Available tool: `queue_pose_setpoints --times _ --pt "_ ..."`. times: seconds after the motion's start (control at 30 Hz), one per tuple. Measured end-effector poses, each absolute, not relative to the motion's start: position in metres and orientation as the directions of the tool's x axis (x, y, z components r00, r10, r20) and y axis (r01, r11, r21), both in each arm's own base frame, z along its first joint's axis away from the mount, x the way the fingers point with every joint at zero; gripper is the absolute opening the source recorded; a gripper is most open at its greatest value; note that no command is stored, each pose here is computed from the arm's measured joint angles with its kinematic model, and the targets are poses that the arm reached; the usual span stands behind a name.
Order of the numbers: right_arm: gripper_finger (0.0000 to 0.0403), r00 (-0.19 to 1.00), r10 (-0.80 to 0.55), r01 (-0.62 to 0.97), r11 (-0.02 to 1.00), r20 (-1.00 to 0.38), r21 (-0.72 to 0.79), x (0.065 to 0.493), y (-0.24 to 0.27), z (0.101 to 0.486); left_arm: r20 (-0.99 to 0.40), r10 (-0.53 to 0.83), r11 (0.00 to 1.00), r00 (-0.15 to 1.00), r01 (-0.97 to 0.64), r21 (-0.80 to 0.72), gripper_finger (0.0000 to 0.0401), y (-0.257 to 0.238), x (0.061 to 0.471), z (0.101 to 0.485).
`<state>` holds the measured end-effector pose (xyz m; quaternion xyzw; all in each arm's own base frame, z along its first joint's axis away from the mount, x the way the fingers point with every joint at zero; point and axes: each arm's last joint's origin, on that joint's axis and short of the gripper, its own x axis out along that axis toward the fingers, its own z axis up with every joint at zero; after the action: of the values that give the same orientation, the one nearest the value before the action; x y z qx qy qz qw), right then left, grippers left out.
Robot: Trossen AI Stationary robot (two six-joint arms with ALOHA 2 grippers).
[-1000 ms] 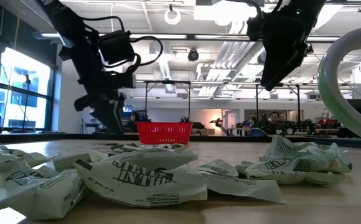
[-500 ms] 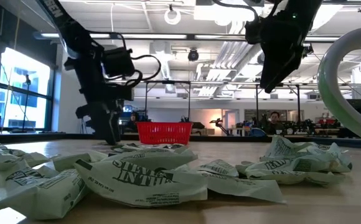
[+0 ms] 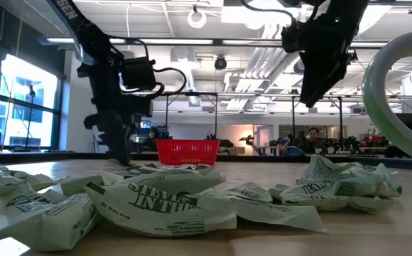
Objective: Pick and place items into bin
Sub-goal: Put the light green stevia packet into the red bin, then put the green stevia packet into the red bin
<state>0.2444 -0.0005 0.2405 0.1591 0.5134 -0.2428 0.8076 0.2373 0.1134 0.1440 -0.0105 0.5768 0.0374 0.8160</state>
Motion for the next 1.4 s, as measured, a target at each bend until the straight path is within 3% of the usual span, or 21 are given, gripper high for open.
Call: queue_pose_setpoints --times 0.07,0.2,0.37,0.47,0.53,0.6,0.73,0.87,0.97,1.1,1.17,1.23,1.4 --pt "0.026 0.325 -0.22 0.57 0.821 -0.92 0.005 0.241 0.0 0.239 -0.943 0.043 0.997 0.329 -0.076 0.019 0.002 0.113 0.244 0.161" --pt "0.0254 0.288 -0.252 0.561 0.826 -0.924 -0.051 0.238 0.0 0.238 -0.929 0.029 0.998 0.368 -0.059 0.008 0.0037 0.11 0.259 0.202" --pt "0.024 0.279 -0.294 0.542 0.834 -0.914 -0.103 0.238 -0.006 0.239 -0.807 0.117 0.99 0.579 -0.003 0.141 0.0025 0.116 0.287 0.253" --pt "0.0234 0.274 -0.3 0.555 0.825 -0.914 -0.104 0.237 -0.011 0.239 -0.721 0.187 0.977 0.668 -0.053 0.204 0.002 0.137 0.304 0.252" --pt "0.023 0.276 -0.301 0.559 0.823 -0.913 -0.102 0.238 -0.012 0.239 -0.726 0.215 0.975 0.653 -0.093 0.204 0.0022 0.149 0.309 0.241" --pt "0.0226 0.281 -0.301 0.561 0.822 -0.911 -0.099 0.238 -0.012 0.239 -0.759 0.258 0.966 0.598 -0.154 0.207 0.0055 0.161 0.313 0.227" --pt "0.022 0.288 -0.294 0.558 0.825 -0.911 -0.09 0.239 -0.011 0.239 -0.851 0.262 0.959 0.454 -0.217 0.18 0.018 0.163 0.313 0.204" --pt "0.0216 0.302 -0.275 0.544 0.836 -0.913 -0.072 0.24 -0.007 0.239 -0.854 0.27 0.957 0.445 -0.226 0.185 0.0283 0.144 0.322 0.225" --pt "0.0216 0.355 -0.262 0.457 0.886 -0.898 -0.078 0.245 -0.002 0.241 -0.85 0.24 0.964 0.469 -0.218 0.152 0.0317 0.121 0.325 0.252" --pt "0.0216 0.459 -0.2 0.212 0.971 -0.865 -0.111 0.257 0.002 0.242 -0.851 0.146 0.986 0.505 -0.14 0.086 0.0312 0.087 0.315 0.277" --pt "0.0214 0.491 -0.167 0.118 0.985 -0.855 -0.124 0.266 -0.001 0.239 -0.886 0.084 0.991 0.456 -0.133 0.025 0.0295 0.076 0.306 0.271" --pt "0.0212 0.513 -0.112 0.065 0.994 -0.851 -0.091 0.275 -0.009 0.233 -0.93 0.01 0.981 0.367 -0.186 -0.063 0.0275 0.067 0.294 0.257" --pt "0.0209 0.529 0.044 -0.143 0.989 -0.848 -0.038 0.302 -0.024 0.204 -0.95 -0.046 0.923 0.309 -0.352 -0.159 0.0219 0.031 0.266 0.232"
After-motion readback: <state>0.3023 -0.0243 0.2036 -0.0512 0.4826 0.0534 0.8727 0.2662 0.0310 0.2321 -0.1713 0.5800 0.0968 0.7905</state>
